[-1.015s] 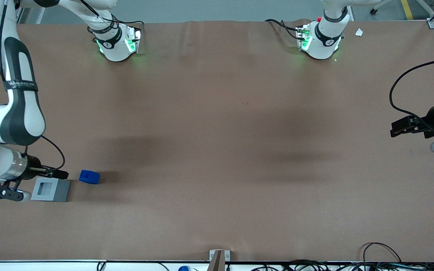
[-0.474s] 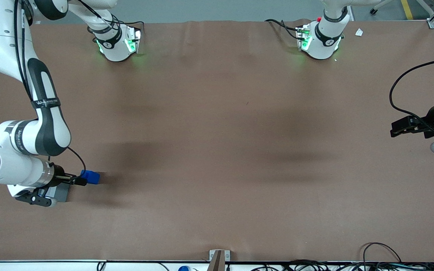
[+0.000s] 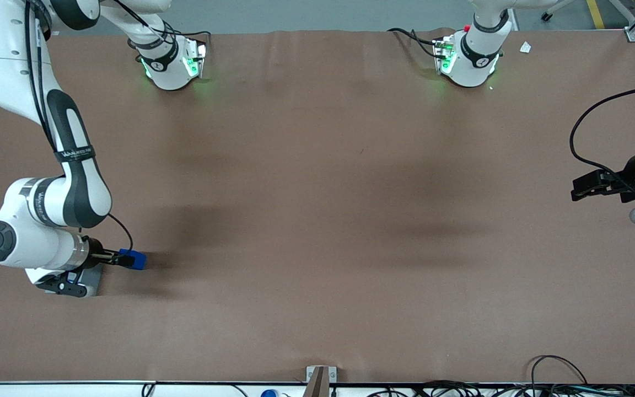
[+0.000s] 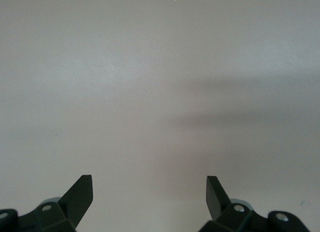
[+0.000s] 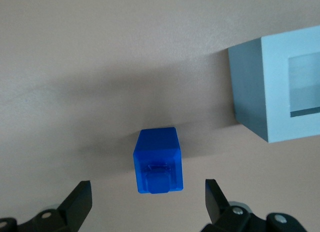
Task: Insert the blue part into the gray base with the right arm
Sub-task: 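Lower the right gripper around the blue block, then close the right gripper on the blue block and lift it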
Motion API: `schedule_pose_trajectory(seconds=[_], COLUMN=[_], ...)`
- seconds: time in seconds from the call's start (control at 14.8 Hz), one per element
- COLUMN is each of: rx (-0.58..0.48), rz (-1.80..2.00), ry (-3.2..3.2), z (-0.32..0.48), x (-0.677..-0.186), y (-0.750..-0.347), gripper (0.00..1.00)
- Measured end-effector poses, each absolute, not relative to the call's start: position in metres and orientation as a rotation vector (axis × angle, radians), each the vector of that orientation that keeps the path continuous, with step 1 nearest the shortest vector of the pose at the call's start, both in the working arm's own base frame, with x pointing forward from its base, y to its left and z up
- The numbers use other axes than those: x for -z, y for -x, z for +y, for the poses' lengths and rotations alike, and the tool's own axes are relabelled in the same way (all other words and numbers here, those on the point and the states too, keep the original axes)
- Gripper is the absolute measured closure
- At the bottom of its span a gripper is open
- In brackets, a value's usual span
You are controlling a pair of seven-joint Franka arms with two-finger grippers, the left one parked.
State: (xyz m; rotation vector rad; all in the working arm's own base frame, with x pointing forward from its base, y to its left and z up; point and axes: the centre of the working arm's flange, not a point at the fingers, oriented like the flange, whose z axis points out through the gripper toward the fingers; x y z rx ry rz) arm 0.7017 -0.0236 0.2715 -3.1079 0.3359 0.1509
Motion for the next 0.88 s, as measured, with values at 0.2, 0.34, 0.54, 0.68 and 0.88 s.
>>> schedule_pose_trajectory(seconds=[0.2,0.34,0.54,0.68,0.88], rx=[-0.151,-0.131,-0.120,-0.116,-0.116], rz=[0.325,0.295,0.274,0.270,0.266], ry=[3.110,3.112,3.114,3.114,3.114], z=[-0.022,-0.023,-0.022,-0.022,-0.022], x=[-0.266,-0.260,-0.249,-0.246,-0.244], y=[-0.700,-0.699,-0.696,-0.695,-0.694], gripper=[0.00,0.00,0.00,0.00,0.00])
